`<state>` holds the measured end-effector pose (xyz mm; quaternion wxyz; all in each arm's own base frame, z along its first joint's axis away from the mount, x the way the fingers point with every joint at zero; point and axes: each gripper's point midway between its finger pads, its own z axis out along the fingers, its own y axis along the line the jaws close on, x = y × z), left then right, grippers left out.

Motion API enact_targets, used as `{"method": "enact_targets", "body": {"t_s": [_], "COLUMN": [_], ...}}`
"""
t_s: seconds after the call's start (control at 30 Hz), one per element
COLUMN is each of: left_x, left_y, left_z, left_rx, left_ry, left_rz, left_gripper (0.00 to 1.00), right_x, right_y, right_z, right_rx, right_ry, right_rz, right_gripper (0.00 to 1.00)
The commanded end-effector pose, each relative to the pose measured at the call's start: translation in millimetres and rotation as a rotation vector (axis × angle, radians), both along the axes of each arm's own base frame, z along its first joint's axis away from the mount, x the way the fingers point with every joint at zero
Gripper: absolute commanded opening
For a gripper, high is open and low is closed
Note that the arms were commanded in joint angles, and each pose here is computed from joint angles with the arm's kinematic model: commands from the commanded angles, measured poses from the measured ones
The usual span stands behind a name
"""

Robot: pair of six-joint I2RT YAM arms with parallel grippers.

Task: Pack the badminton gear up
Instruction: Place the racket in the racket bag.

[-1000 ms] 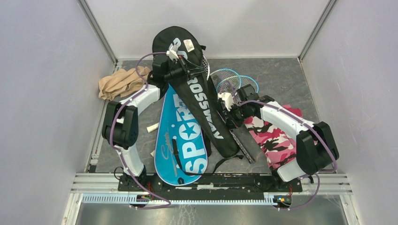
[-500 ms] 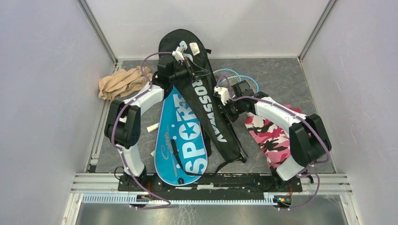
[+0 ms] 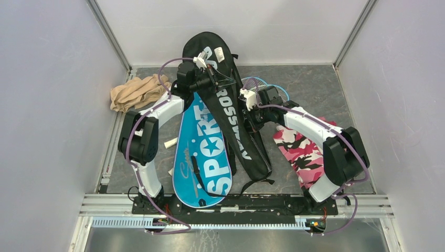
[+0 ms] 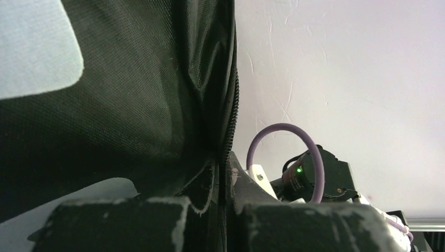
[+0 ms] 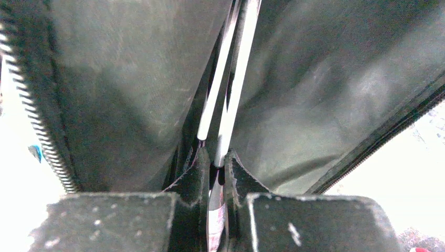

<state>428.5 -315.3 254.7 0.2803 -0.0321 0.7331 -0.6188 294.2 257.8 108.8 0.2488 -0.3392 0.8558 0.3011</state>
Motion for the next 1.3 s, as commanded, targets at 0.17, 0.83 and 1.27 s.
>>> {"method": "enact_targets", "body": {"t_s": [0.17,0.83,1.27], "left_x": [-7.9,3.6,5.9], "left_y": [-16.9,-13.9,-6.6], "left_z": [10.8,18.5,32.2], "left_rx": [-0.045,-0.127,-0.131], "left_ry": [-0.031,0.023,-0.027], "left_rz": [-0.072,-0.037,-0.043], "left_gripper": [0.02,0.02,0.02], "right_x": [56.6,52.0,36.2], "right_y": [30.1,17.3,-39.3], "right_z": [50.9,12.9,46.6], "right_rx": [0.153,0.035,-0.135], "right_ry": [-0.198,-0.171,-0.429], "right_rz": [-0.116,-0.196,-0.103], "right_gripper": [0.00,0.40,0.78]}}
